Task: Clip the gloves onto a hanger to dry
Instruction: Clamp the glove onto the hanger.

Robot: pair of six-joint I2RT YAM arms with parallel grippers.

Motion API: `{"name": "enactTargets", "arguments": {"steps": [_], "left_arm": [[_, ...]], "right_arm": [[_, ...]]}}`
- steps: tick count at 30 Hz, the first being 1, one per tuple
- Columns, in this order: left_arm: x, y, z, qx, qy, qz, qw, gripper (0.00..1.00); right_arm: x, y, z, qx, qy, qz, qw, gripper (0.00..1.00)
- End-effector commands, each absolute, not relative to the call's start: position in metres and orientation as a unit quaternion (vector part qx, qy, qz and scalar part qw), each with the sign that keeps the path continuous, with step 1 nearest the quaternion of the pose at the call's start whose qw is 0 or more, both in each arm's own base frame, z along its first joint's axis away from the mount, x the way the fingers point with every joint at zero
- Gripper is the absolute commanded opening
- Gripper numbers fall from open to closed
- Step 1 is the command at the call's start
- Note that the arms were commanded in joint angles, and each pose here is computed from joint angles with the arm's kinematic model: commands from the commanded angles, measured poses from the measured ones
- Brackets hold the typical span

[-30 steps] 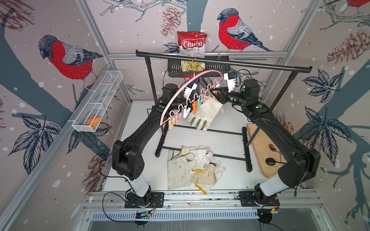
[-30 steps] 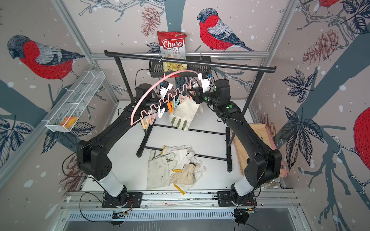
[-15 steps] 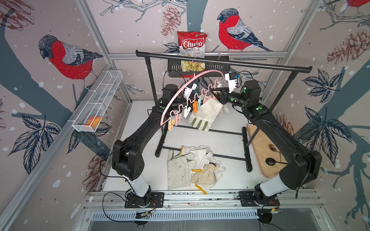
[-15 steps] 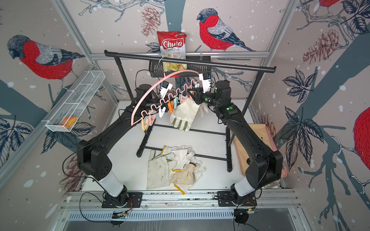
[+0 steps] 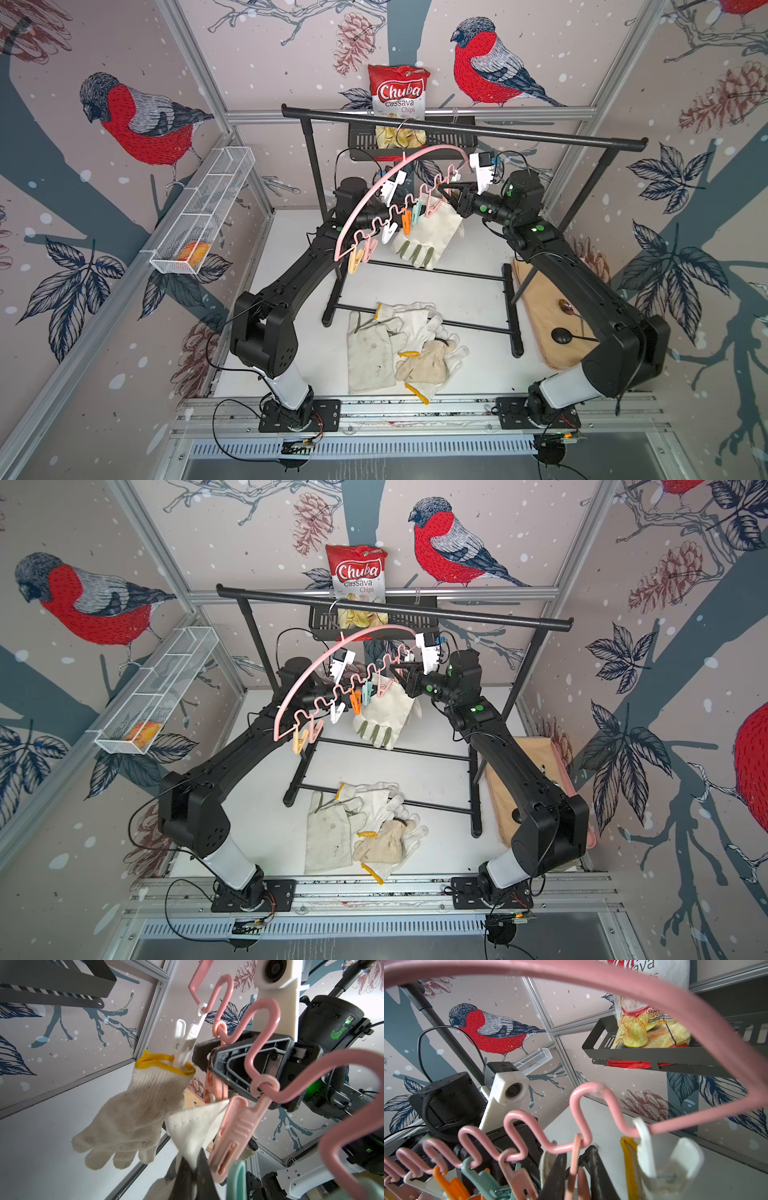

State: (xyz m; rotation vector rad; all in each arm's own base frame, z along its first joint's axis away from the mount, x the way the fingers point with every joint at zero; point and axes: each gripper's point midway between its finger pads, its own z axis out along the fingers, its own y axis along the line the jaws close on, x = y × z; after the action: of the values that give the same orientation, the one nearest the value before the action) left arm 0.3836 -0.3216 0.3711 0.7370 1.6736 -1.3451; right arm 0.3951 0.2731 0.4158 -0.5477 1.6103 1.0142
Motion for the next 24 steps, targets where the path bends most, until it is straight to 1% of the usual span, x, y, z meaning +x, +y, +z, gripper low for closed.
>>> {"name": "enactTargets", "arguments": {"steps": [1, 4, 6, 9, 11, 13, 15, 16, 18, 21, 24], "left_arm": [[0.378, -0.323, 0.392, 0.309, 0.639, -0.546, 0.445, 0.0], [0.378, -0.323, 0.391, 0.308, 0.64, -0.546, 0.444, 0.0], [0.378, -0.323, 0.391, 0.308, 0.641, -0.545, 0.445, 0.0], [0.378, -0.322, 0.389, 0.308, 0.643, -0.541, 0.445, 0.0], [0.378, -0.322, 0.387, 0.307, 0.646, -0.539, 0.445, 0.0], [0.379, -0.321, 0.387, 0.307, 0.647, -0.537, 0.446, 0.0], [0.38, -0.321, 0.386, 0.306, 0.647, -0.536, 0.447, 0.0], [0.38, -0.321, 0.387, 0.307, 0.647, -0.536, 0.447, 0.0], [0.381, -0.321, 0.388, 0.306, 0.647, -0.535, 0.449, 0.0], [0.383, -0.319, 0.384, 0.304, 0.651, -0.531, 0.45, 0.0], [0.387, -0.315, 0.382, 0.298, 0.657, -0.522, 0.455, 0.0]], "right_arm": [[0.391, 0.272, 0.432, -0.236, 0.658, 0.434, 0.568, 0.2], [0.392, 0.272, 0.431, -0.235, 0.66, 0.433, 0.567, 0.2], [0.392, 0.272, 0.431, -0.234, 0.661, 0.432, 0.566, 0.23], [0.393, 0.271, 0.43, -0.232, 0.664, 0.431, 0.565, 0.3], [0.393, 0.27, 0.429, -0.231, 0.666, 0.429, 0.565, 0.38], [0.393, 0.269, 0.43, -0.231, 0.667, 0.428, 0.565, 0.42], [0.394, 0.269, 0.43, -0.23, 0.667, 0.426, 0.566, 0.43], [0.393, 0.269, 0.43, -0.231, 0.667, 0.426, 0.566, 0.45], [0.394, 0.267, 0.431, -0.233, 0.667, 0.423, 0.568, 0.53], [0.394, 0.264, 0.433, -0.234, 0.668, 0.415, 0.572, 0.62], [0.395, 0.258, 0.436, -0.232, 0.668, 0.405, 0.58, 0.69]]}}
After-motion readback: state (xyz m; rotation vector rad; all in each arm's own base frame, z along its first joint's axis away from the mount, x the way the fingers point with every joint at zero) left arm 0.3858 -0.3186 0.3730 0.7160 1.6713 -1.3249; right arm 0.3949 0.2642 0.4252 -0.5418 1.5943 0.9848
